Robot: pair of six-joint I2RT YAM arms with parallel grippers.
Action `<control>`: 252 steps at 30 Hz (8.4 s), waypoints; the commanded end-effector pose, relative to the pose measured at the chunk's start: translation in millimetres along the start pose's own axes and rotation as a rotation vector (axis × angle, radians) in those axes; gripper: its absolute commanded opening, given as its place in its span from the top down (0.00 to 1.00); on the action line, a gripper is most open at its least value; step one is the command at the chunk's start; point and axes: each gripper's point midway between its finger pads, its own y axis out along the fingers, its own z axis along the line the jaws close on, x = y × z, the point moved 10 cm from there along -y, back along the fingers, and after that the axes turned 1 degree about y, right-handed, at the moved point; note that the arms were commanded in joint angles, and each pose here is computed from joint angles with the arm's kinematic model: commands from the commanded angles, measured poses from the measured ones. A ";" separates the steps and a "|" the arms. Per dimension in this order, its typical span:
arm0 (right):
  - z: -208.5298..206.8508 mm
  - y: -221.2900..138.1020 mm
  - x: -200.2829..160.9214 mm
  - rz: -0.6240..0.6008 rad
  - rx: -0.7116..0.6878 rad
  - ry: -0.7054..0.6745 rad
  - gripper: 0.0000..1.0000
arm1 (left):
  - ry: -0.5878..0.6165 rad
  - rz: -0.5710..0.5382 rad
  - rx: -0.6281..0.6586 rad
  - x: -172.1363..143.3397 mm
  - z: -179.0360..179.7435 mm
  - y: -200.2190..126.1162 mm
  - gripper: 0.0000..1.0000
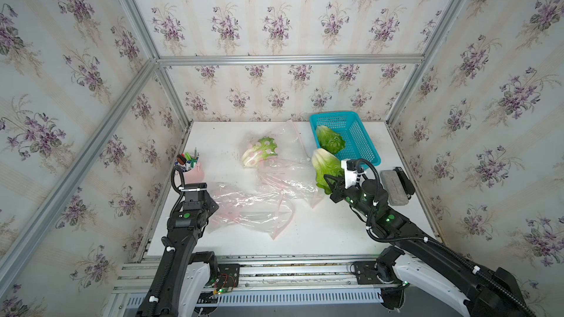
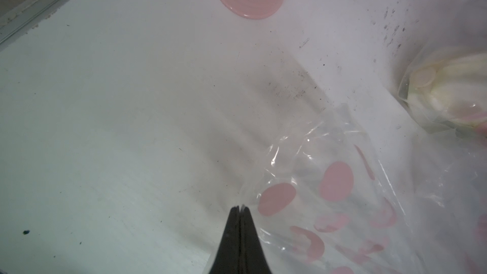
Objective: Open the zip-top bag and take out the chinese cabbages
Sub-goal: Place the zipper food storage bag at the center of the board, then adjust the zipper food storage bag at the center of the board.
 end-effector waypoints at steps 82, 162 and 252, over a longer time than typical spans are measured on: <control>-278.0 206.5 32.0 0.329 -0.469 0.458 0.89 | 0.273 0.247 -0.505 24.1 -62.9 -24.1 0.01; -101.0 -30.9 30.7 0.087 -0.278 0.222 0.29 | 0.646 0.285 -0.291 -57.7 -249.4 49.2 0.64; -89.5 -34.3 10.9 0.111 -0.235 0.211 0.29 | -0.011 0.081 -0.498 -104.6 -378.0 101.9 0.14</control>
